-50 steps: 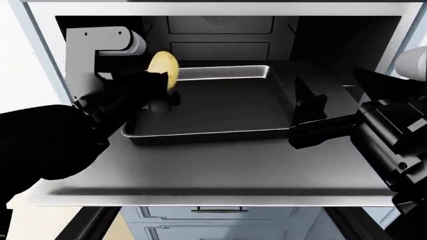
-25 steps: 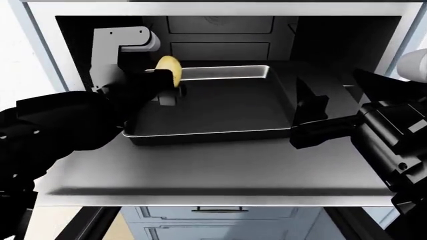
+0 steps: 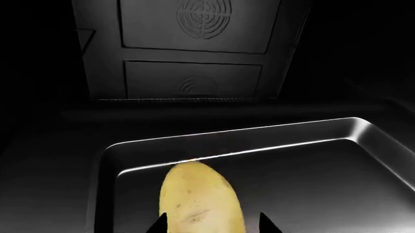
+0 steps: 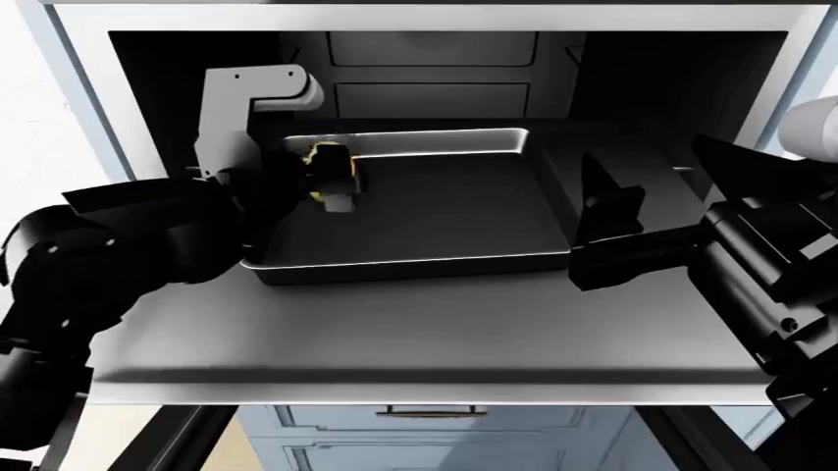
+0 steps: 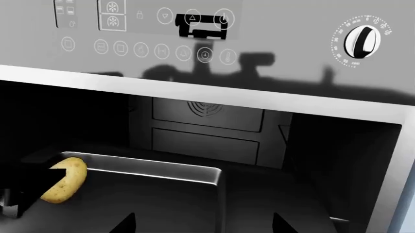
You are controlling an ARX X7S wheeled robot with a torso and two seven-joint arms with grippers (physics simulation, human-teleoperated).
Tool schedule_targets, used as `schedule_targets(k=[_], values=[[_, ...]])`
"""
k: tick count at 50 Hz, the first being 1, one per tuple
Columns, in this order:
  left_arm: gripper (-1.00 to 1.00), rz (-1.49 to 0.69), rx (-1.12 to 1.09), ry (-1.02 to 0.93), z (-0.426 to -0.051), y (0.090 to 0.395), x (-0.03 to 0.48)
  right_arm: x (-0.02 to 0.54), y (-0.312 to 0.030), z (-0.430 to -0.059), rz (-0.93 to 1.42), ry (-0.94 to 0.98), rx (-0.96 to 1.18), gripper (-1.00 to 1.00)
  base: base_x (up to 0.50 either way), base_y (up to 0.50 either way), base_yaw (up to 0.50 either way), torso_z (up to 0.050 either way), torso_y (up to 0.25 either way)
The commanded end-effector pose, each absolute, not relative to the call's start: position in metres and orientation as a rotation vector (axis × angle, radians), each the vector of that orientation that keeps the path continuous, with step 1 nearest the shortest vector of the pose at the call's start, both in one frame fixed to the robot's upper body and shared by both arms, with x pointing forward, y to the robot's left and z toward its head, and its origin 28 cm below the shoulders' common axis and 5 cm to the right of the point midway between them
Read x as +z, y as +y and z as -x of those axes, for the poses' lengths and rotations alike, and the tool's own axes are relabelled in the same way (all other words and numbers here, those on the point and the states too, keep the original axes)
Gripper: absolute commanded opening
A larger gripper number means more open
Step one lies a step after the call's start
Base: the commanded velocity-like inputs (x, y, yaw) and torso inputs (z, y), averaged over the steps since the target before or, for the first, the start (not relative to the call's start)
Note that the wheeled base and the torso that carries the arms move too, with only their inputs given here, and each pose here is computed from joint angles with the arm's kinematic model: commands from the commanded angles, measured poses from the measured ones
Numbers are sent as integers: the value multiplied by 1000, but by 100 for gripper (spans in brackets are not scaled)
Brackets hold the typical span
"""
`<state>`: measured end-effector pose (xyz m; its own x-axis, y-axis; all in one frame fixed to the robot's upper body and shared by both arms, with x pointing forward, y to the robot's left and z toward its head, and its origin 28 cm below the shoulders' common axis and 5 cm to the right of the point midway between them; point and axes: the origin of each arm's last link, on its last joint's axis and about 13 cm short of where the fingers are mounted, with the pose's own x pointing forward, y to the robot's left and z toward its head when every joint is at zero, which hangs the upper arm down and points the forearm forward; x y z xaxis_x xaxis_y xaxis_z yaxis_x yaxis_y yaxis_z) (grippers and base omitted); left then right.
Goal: Place the potato on the top rack of the oven.
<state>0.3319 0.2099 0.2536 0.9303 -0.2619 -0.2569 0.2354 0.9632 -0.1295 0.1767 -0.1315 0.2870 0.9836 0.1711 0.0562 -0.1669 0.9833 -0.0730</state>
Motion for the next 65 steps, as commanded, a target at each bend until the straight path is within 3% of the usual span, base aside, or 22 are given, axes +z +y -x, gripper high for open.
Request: schedule_targets(k=[1,35,65], values=[[100,91,-255,290,-334,209,252,286,-132,-177,64,-62,171,100,0,0,0,0,0],[100,71,-279,204,-305,208,268,291,-131,-173,68,-87,174,100,0,0,0,0,0],[100,1,-358,42,-236,208,278,286,-132,-165,59,-92,181,100,0,0,0,0,0]])
